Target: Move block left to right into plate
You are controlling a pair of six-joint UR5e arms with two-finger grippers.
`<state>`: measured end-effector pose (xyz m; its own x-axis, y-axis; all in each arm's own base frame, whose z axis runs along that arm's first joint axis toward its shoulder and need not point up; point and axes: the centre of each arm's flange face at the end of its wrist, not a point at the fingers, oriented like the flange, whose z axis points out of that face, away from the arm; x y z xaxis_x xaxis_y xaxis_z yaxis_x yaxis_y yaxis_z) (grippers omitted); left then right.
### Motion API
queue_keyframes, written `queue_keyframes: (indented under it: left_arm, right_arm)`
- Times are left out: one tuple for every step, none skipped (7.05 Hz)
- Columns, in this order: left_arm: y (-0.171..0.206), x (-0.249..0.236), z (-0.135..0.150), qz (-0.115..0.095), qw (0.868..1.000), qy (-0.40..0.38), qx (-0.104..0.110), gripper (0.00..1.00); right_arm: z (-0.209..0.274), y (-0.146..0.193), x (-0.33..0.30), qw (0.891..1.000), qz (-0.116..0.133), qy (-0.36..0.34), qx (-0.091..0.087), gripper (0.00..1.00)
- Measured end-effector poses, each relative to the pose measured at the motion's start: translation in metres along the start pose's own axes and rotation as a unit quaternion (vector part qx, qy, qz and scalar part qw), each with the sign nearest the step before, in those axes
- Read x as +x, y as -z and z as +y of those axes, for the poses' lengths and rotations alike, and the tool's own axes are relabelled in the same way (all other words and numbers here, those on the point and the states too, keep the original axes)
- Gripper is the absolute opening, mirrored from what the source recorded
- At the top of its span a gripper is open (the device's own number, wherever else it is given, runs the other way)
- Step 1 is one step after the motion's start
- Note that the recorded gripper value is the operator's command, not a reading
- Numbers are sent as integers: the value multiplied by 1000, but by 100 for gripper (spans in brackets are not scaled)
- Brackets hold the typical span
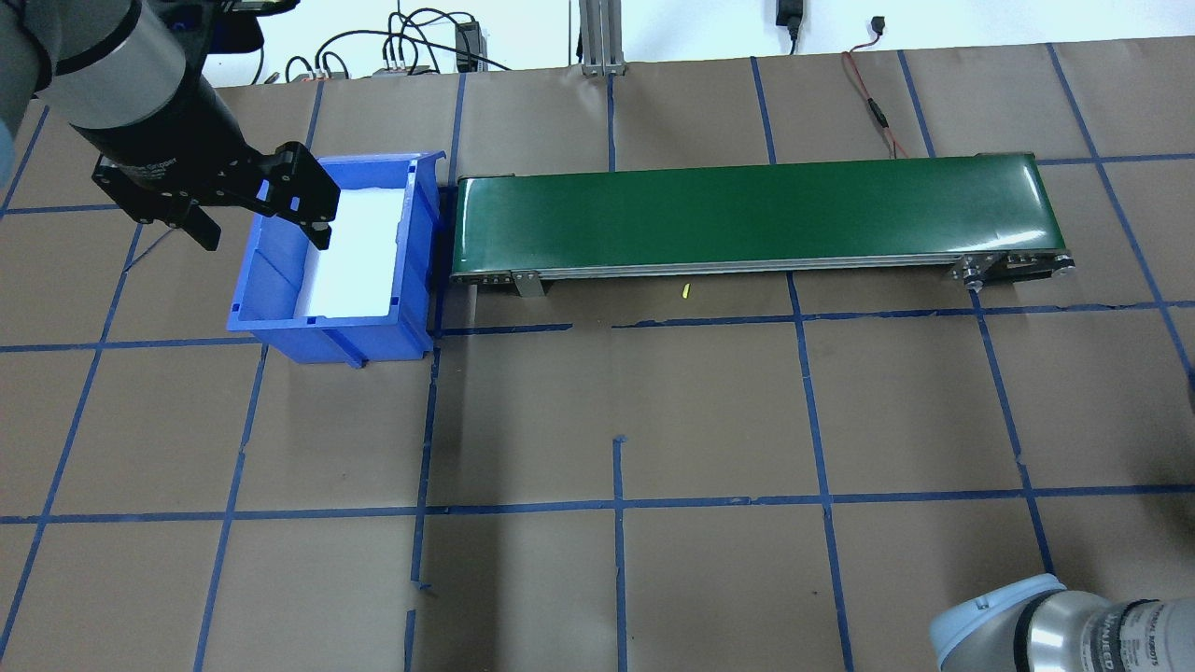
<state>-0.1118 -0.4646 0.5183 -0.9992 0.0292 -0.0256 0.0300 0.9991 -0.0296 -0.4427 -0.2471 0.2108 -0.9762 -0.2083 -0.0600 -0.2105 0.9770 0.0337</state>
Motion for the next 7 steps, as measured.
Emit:
queue_keyframes:
  left_arm:
    - [0, 0, 0, 0, 1000, 0, 0, 100]
    - [-1, 0, 0, 0, 1000, 0, -1, 100]
    - [-1, 0, 0, 0, 1000, 0, -1, 100]
    - [0, 0, 0, -1, 1000, 0, 0, 100]
    - [0, 0, 0, -1, 1000, 0, 0, 100]
    - [0, 0, 0, -1, 1000, 0, 0, 100]
    - [0, 0, 0, 0, 1000, 0, 0, 100]
  right_arm:
    - [2, 4, 1, 1000, 4, -8, -1, 100]
    - [-2, 14, -1, 1000, 12, -27, 0, 100]
    - [-29, 32, -15, 999, 29, -38, 2, 100]
    - [-83, 54, -45, 999, 46, -25, 2, 100]
    - [-145, 73, -85, 998, 55, -14, -4, 99]
    - [-203, 92, -132, 998, 57, -14, -10, 99]
    - [-251, 114, -181, 998, 56, -23, -14, 99]
